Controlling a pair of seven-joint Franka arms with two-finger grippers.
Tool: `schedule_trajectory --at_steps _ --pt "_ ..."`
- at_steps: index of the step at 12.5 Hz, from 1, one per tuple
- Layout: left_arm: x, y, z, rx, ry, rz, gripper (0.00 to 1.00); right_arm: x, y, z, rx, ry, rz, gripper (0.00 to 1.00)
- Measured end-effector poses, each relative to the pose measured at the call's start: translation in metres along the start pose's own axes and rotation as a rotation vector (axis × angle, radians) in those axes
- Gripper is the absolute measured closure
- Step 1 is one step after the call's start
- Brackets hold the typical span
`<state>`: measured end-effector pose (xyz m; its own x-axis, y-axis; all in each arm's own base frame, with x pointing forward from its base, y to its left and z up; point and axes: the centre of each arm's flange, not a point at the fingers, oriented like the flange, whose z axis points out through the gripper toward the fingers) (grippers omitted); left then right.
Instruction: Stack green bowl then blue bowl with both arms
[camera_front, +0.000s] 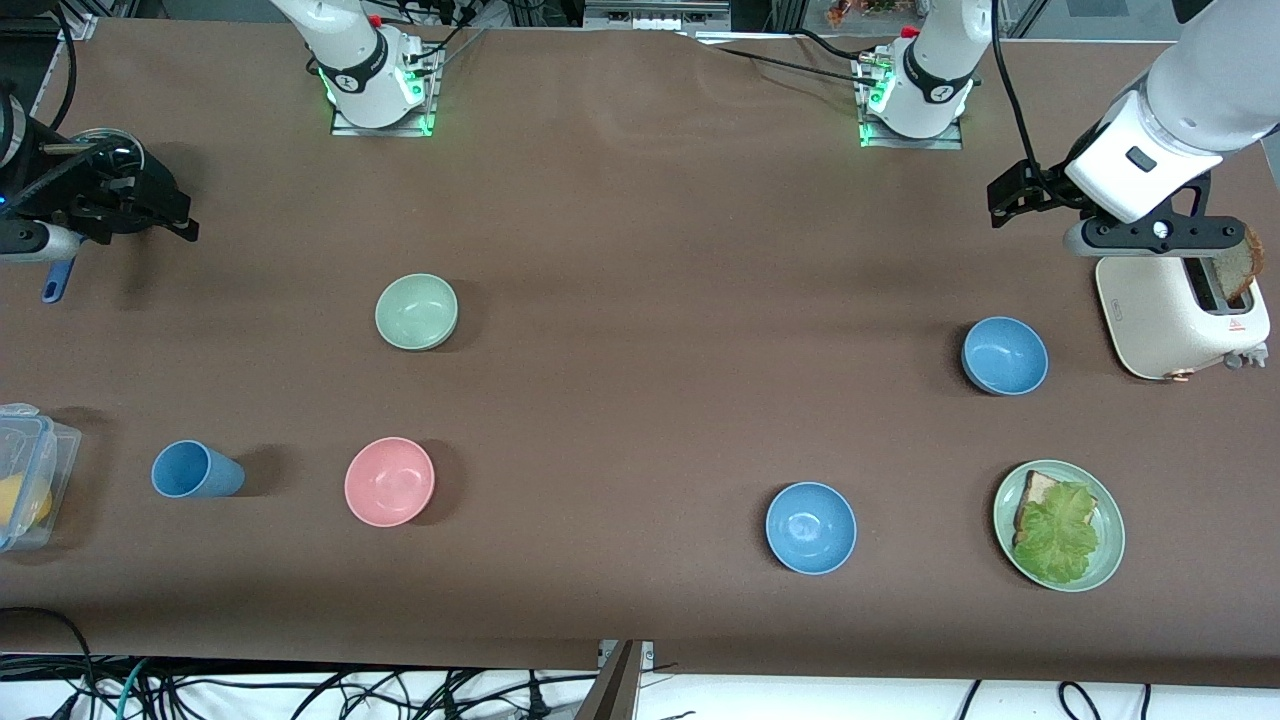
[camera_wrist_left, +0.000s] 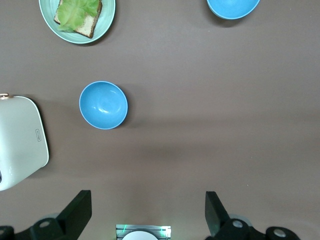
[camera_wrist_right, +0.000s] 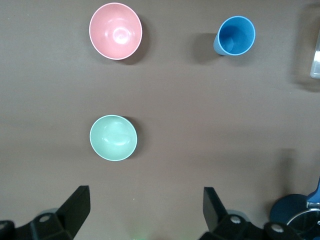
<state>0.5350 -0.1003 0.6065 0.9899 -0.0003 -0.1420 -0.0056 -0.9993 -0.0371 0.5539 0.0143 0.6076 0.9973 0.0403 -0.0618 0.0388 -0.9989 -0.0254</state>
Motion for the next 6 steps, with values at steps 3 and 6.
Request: schedule_trajectory --at_steps 3,6 --pt "0.0001 0.0000 -0.0002 0.000 0.001 0.000 0.00 -0.0014 -0.0001 -0.0016 -0.001 0.001 0.000 0.00" --pt "0.0000 0.0006 -0.0004 -0.009 0.000 0.000 0.00 -0.0023 -0.0002 -0.0032 -0.001 0.003 0.000 0.00"
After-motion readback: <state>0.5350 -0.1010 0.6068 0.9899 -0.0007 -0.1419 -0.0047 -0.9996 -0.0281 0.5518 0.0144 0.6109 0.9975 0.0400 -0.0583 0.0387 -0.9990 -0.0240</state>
